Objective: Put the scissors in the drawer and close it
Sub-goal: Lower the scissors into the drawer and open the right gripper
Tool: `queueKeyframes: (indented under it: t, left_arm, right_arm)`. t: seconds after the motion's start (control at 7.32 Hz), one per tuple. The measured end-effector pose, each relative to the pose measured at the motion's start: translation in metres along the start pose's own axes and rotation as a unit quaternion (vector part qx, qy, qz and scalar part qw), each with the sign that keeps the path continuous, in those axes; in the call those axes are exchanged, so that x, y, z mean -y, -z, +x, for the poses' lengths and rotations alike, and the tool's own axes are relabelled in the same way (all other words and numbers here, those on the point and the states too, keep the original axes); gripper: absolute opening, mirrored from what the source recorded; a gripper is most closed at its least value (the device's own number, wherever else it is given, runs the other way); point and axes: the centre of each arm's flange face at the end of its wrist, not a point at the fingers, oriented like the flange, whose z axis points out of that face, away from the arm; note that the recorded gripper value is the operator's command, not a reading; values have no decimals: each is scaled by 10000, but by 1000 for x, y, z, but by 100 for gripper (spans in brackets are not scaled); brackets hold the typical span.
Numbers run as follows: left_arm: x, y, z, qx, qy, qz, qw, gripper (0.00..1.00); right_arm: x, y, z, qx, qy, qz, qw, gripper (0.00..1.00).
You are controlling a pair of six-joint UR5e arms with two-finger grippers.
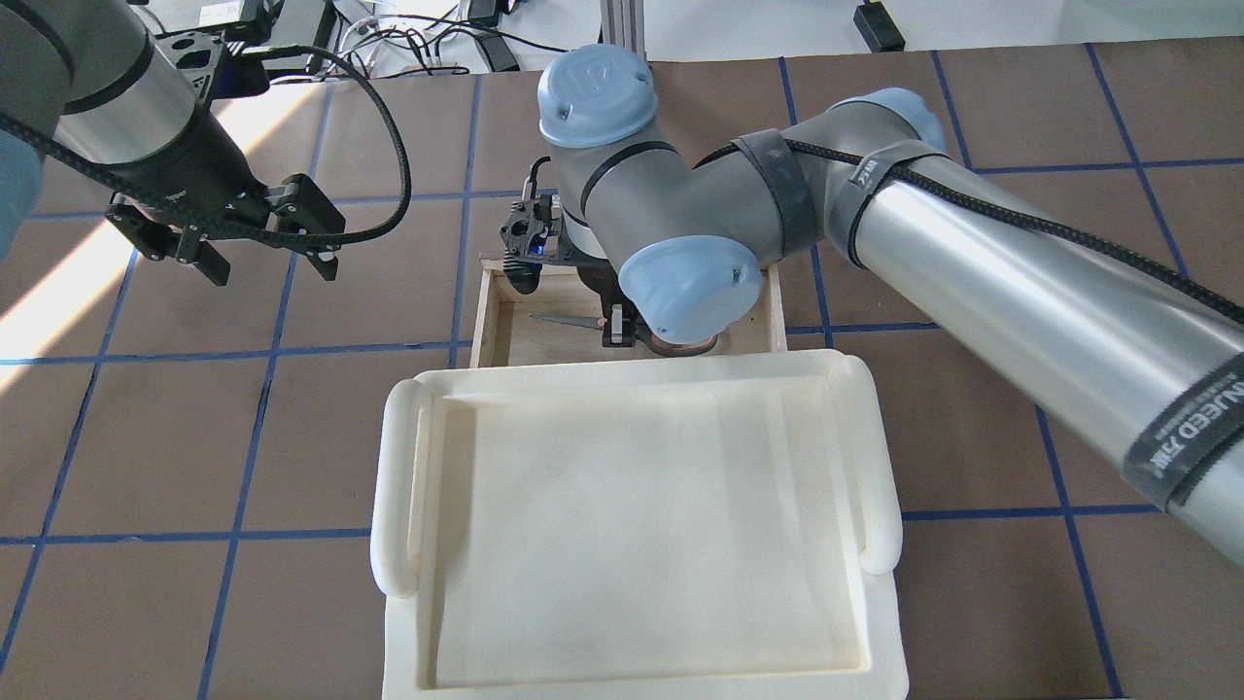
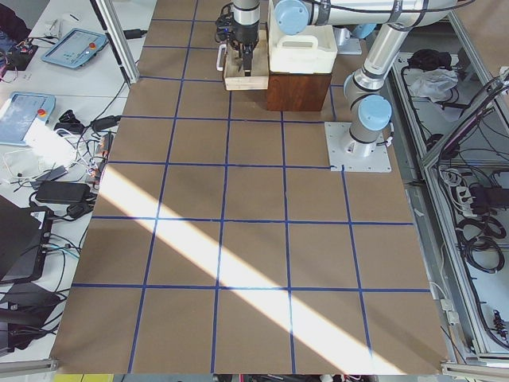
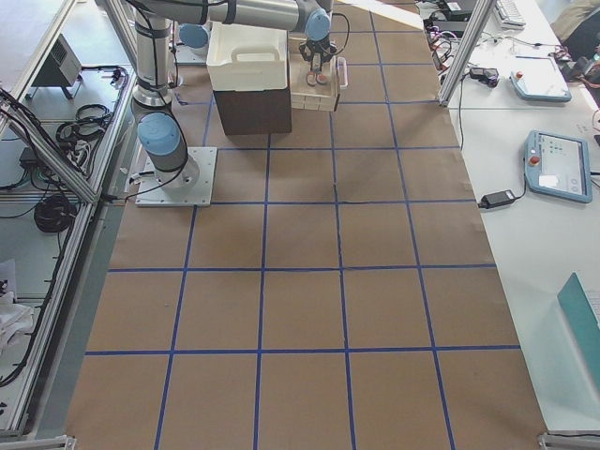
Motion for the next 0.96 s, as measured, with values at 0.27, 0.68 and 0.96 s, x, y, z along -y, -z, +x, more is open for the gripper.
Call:
queueKeyframes:
  t: [0.27, 0.68, 0.96]
  left_arm:
    - [0, 0, 0, 1, 0, 1, 10000, 100]
    - [1, -1, 0, 0, -4, -10, 10000, 100]
    - [2, -2, 0, -4, -22, -17, 10000, 100]
  right_arm:
    - [0, -6, 0, 20, -5, -11, 10000, 0]
    - [4, -17, 0, 44, -106, -26, 9999, 0]
    - [9, -20, -3, 69, -98, -47, 9999, 0]
